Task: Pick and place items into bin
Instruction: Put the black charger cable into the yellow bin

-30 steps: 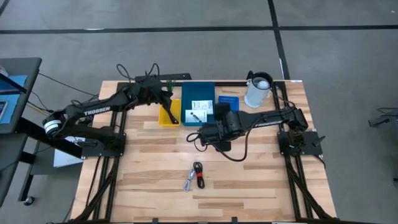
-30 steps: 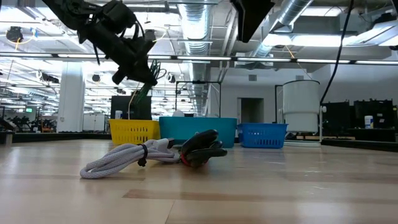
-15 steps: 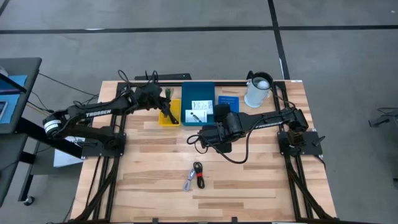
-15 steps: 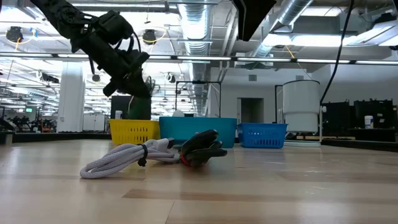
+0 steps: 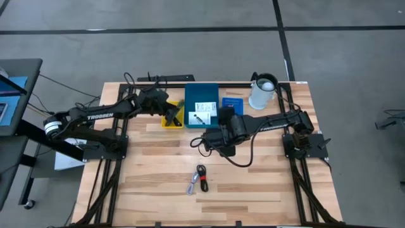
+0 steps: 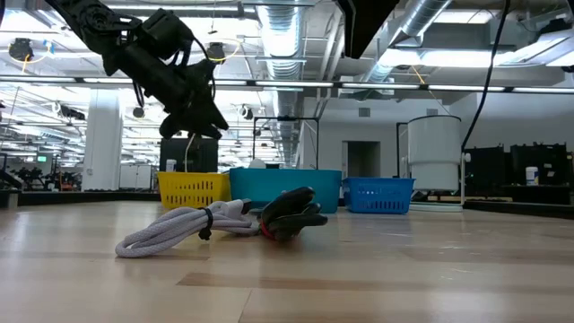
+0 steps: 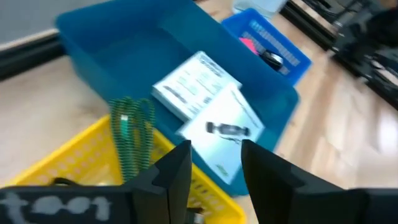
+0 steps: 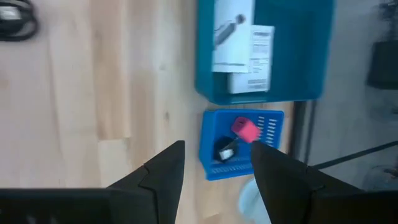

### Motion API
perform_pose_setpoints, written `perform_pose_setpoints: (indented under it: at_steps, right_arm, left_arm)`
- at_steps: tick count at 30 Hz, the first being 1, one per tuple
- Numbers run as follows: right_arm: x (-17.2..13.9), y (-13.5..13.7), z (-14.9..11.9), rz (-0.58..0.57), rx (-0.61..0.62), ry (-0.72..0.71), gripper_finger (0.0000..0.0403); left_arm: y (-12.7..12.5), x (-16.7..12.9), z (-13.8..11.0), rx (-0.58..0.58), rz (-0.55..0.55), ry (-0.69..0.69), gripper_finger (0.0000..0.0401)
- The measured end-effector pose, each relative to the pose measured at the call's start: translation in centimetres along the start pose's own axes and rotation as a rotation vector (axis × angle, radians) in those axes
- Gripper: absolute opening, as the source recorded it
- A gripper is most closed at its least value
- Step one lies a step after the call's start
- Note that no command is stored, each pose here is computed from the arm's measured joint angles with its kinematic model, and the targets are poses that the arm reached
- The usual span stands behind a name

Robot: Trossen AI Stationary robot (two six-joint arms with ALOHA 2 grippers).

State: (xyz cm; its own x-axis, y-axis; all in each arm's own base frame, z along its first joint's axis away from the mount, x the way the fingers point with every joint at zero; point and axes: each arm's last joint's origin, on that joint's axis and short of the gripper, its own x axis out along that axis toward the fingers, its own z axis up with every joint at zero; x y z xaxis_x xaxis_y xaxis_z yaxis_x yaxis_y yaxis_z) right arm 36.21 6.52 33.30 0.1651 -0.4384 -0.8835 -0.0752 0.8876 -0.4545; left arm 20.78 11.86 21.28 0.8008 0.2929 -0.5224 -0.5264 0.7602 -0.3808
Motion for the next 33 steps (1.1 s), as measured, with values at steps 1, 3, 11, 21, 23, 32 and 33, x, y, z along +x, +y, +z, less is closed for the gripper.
perform_pose_setpoints:
  at_steps: [1, 3, 11, 21, 23, 32, 33]
  right_arm:
    - [0.0, 0.1, 0.0, 0.019, 0.007, 0.001, 0.0181]
    - [-0.2, 0.5, 0.0, 0.064, 0.024, 0.002, 0.0184]
    - [0.7, 5.3, -1.3, 0.085, -0.052, 0.069, 0.0201]
    - [5.8, 13.8, -2.6, 0.093, -0.251, -0.087, 0.0191]
    - [6.2, 14.5, -2.4, 0.082, -0.275, -0.147, 0.0186]
    - [5.9, 15.4, -0.8, 0.087, -0.488, -0.348, 0.0173]
    - [5.8, 15.5, -0.7, 0.095, -0.530, -0.363, 0.0174]
  left_arm:
    - [-0.1, 0.0, 0.0, 0.008, -0.021, 0.008, 0.0128]
    - [-0.5, -0.1, -0.2, 0.032, -0.064, 0.023, 0.0128]
    - [-3.3, -2.4, 0.0, 0.138, -0.161, -0.047, 0.0128]
    - [-6.5, -6.4, 0.0, 0.209, -0.265, -0.188, 0.0128]
    - [-6.8, -6.8, -0.1, 0.214, -0.266, -0.206, 0.0128]
    - [-7.8, -7.0, -0.7, 0.217, -0.286, -0.198, 0.0128]
    - [-7.9, -7.0, -0.7, 0.218, -0.290, -0.195, 0.0128]
